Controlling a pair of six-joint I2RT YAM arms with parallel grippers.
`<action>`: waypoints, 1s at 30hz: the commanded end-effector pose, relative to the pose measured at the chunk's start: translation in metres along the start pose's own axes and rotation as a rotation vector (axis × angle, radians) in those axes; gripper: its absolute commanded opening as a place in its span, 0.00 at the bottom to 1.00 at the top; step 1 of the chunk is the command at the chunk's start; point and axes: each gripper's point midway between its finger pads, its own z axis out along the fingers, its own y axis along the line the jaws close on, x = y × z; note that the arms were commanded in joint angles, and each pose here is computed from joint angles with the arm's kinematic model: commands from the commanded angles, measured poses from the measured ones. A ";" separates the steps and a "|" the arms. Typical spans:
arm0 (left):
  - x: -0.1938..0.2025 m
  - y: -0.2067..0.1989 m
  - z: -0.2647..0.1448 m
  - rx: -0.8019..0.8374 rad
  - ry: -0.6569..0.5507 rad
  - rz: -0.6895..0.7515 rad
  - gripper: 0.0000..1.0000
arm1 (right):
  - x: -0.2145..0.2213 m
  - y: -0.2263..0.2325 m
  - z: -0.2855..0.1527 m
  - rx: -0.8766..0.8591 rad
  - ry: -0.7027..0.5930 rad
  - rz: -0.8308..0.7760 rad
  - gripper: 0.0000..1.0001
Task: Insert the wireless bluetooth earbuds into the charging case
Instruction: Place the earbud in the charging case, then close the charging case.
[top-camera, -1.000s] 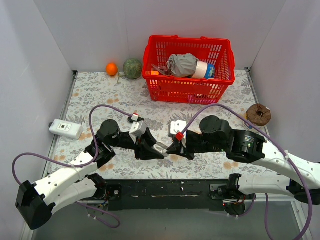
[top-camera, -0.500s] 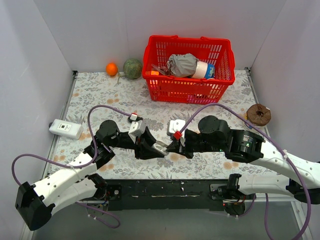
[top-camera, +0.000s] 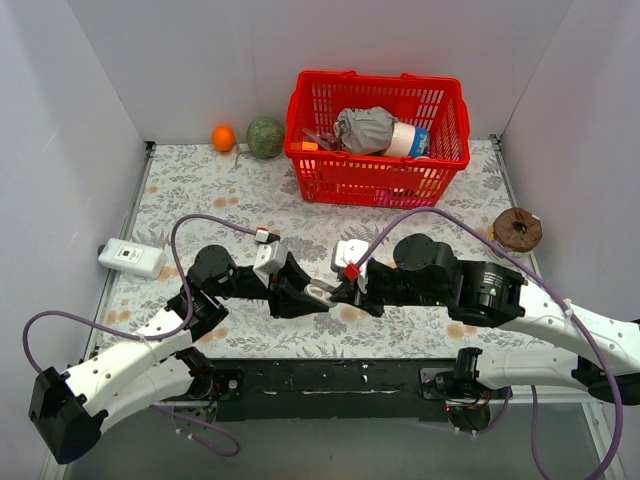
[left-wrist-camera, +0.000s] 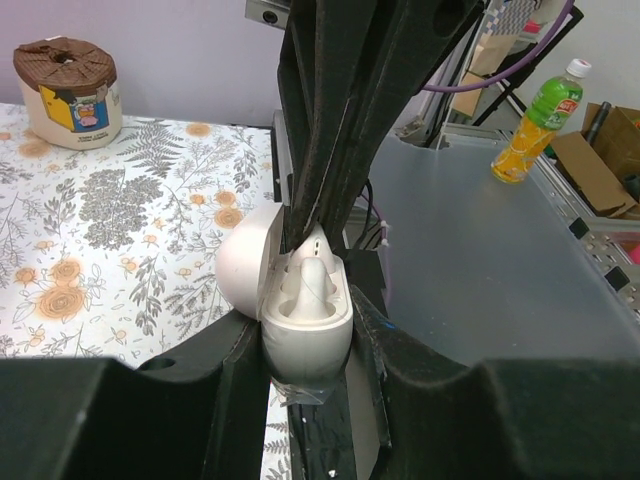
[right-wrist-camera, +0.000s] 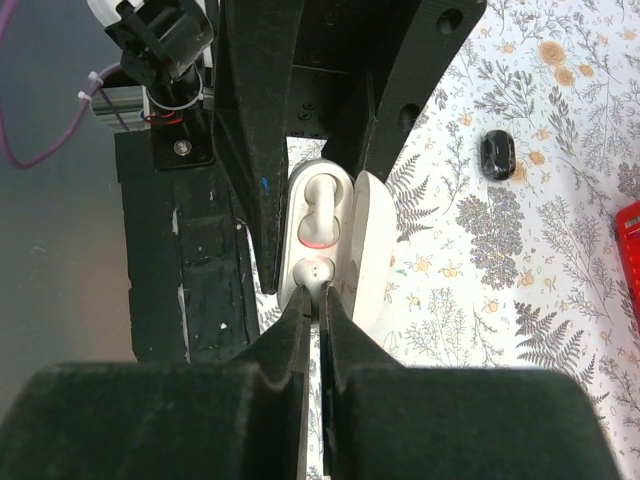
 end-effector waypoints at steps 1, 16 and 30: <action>-0.033 0.001 -0.001 -0.042 -0.119 0.104 0.00 | -0.001 0.007 0.005 -0.023 0.003 0.021 0.09; -0.028 0.002 -0.001 -0.042 -0.134 0.082 0.00 | -0.058 -0.017 -0.029 0.121 -0.197 0.051 0.49; -0.018 0.003 -0.001 -0.038 -0.105 0.057 0.00 | -0.061 -0.081 -0.045 0.502 -0.229 0.175 0.44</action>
